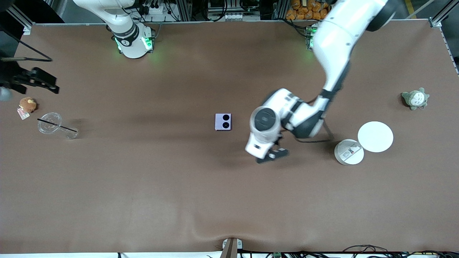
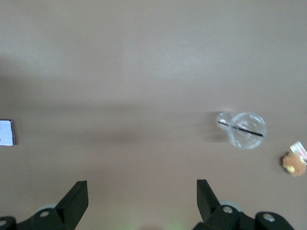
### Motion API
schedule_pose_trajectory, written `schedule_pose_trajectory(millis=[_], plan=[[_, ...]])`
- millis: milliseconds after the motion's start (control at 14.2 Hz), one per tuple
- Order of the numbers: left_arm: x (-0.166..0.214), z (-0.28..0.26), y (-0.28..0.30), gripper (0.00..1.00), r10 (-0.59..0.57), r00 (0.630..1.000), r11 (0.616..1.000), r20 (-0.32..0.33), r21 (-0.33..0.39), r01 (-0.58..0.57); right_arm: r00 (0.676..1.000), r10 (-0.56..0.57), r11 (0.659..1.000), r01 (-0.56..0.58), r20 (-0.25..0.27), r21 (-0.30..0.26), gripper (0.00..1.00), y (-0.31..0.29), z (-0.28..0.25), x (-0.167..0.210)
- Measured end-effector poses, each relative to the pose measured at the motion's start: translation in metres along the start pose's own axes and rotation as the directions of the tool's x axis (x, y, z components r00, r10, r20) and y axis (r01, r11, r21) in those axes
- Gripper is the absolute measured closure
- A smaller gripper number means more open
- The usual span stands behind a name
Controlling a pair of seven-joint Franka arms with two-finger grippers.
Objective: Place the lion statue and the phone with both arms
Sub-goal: 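Carry the lion toward the white cylinder while the right gripper reaches the phone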
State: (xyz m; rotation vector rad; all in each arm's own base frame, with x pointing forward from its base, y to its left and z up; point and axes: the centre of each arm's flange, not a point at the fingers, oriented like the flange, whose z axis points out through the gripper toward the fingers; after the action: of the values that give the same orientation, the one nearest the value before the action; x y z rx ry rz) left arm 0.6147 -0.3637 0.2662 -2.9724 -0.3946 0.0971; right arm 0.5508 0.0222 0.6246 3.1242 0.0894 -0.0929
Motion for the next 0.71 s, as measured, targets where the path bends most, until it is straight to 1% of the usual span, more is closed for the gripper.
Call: schedule_pose_trajectory(millis=[141, 212, 282, 353, 424, 565, 706], plan=[[0.034, 0.000, -0.040, 0.63, -0.005, 1.000, 1.000, 0.015, 0.007, 0.005, 0.997, -0.079, 0.997, 0.079, -0.015, 0.003, 0.00, -0.050, 0.024, 0.024], [0.047, 0.004, -0.057, 0.63, 0.001, 1.000, 1.000, 0.023, 0.009, -0.001, 0.994, -0.111, 0.993, 0.112, -0.016, 0.022, 0.00, -0.078, 0.041, 0.036], [0.058, 0.008, -0.071, 0.63, 0.015, 0.999, 1.000, 0.028, 0.014, -0.015, 0.993, -0.121, 0.991, 0.121, -0.008, 0.050, 0.00, -0.103, 0.061, 0.047], [0.068, 0.012, -0.086, 0.63, 0.033, 0.999, 0.999, 0.030, 0.021, -0.033, 0.994, -0.107, 0.991, 0.106, 0.006, 0.076, 0.00, -0.123, 0.082, 0.057], [0.076, 0.016, -0.098, 0.63, 0.050, 0.998, 0.998, 0.031, 0.030, -0.051, 0.997, -0.081, 0.993, 0.080, 0.017, 0.088, 0.00, -0.142, 0.104, 0.067], [0.089, 0.022, -0.119, 0.63, 0.080, 0.996, 0.996, 0.033, 0.042, -0.081, 0.999, -0.031, 0.996, 0.029, 0.026, 0.085, 0.00, -0.182, 0.144, 0.080], [0.098, 0.028, -0.135, 0.63, 0.101, 0.994, 0.994, 0.045, 0.043, -0.103, 1.000, 0.018, 0.997, -0.019, 0.018, 0.081, 0.00, -0.229, 0.178, 0.086]])
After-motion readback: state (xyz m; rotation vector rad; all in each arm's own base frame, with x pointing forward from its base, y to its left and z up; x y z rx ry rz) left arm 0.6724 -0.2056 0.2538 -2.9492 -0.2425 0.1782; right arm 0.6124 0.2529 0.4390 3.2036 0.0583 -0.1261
